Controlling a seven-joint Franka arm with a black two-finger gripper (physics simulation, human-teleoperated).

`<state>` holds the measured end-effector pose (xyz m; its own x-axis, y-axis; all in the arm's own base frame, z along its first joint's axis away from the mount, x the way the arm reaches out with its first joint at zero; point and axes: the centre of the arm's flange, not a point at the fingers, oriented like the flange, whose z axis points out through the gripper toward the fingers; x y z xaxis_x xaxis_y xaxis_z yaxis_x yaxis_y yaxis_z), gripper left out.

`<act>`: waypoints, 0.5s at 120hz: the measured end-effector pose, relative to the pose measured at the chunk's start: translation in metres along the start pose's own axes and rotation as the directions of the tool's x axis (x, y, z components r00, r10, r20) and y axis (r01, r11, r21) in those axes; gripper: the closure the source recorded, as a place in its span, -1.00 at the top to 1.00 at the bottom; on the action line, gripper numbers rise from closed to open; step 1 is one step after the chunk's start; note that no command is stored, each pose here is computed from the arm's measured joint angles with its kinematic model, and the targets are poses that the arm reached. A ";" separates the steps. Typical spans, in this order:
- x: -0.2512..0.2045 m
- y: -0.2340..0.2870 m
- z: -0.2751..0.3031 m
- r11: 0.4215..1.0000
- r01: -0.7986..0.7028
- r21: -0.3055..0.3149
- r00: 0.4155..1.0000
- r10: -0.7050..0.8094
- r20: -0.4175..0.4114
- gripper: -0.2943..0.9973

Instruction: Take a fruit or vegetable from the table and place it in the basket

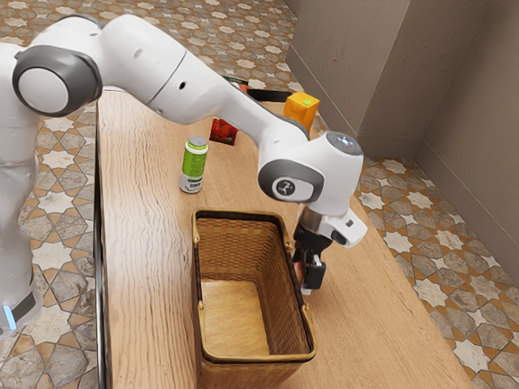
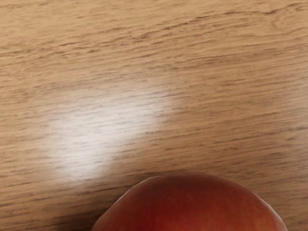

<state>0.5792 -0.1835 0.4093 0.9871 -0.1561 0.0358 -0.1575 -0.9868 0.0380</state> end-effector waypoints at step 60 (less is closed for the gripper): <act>-0.022 0.005 -0.137 1.000 -0.008 -0.008 0.984 0.007 -0.175 0.02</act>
<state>0.5525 -0.1795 0.5452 0.9655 -0.1530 0.2107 -0.1661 -0.9851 0.0457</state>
